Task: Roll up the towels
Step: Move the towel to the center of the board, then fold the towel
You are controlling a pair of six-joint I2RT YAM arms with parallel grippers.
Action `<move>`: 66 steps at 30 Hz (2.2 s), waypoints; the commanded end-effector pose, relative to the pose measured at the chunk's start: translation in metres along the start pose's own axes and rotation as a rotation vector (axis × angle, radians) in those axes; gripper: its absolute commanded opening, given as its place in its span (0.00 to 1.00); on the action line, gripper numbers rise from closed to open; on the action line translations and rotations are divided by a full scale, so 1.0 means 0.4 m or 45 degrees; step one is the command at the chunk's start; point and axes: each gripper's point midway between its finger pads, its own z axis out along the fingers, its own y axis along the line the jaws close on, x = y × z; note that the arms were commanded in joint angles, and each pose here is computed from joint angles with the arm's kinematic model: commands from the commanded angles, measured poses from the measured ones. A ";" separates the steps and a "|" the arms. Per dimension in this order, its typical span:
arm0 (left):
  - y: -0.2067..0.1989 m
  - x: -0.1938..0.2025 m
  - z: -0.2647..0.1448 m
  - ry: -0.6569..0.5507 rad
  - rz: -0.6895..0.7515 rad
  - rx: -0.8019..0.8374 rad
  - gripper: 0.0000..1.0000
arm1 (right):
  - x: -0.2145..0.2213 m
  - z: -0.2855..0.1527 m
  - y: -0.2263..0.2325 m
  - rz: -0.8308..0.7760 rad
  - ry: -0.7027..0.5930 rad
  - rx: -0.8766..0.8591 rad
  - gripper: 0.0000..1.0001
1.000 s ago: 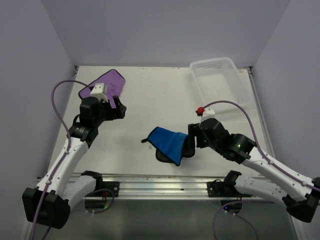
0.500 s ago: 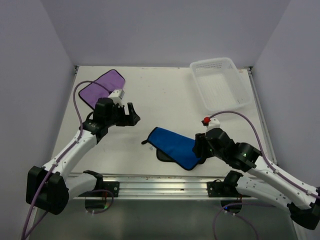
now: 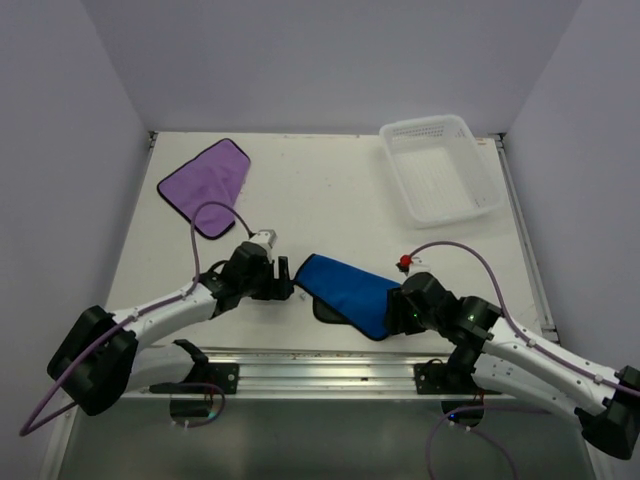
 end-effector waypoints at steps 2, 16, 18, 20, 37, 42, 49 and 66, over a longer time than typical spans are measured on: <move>-0.020 -0.056 0.029 -0.177 -0.058 0.036 0.73 | 0.029 0.025 0.012 0.044 0.026 -0.051 0.49; -0.024 -0.043 0.111 -0.109 0.213 -0.180 0.55 | 0.044 0.054 0.012 0.029 0.033 -0.068 0.48; -0.018 -0.027 0.116 -0.092 0.230 -0.193 0.52 | 0.042 0.055 0.013 0.029 0.031 -0.069 0.48; -0.018 -0.014 0.120 -0.079 0.239 -0.195 0.45 | 0.043 0.055 0.012 0.025 0.033 -0.068 0.48; -0.009 0.052 0.105 -0.011 0.276 -0.265 0.00 | 0.054 0.057 0.006 0.049 0.046 -0.057 0.52; -0.032 0.013 0.081 -0.067 0.254 -0.268 0.00 | 0.077 0.074 0.010 0.068 0.081 -0.077 0.47; -0.067 -0.028 0.044 -0.128 0.233 -0.214 0.00 | 0.091 0.079 0.008 0.090 0.090 -0.075 0.45; -0.031 -0.022 -0.022 -0.228 0.085 -0.261 0.00 | 0.117 0.140 0.040 0.114 0.089 -0.073 0.49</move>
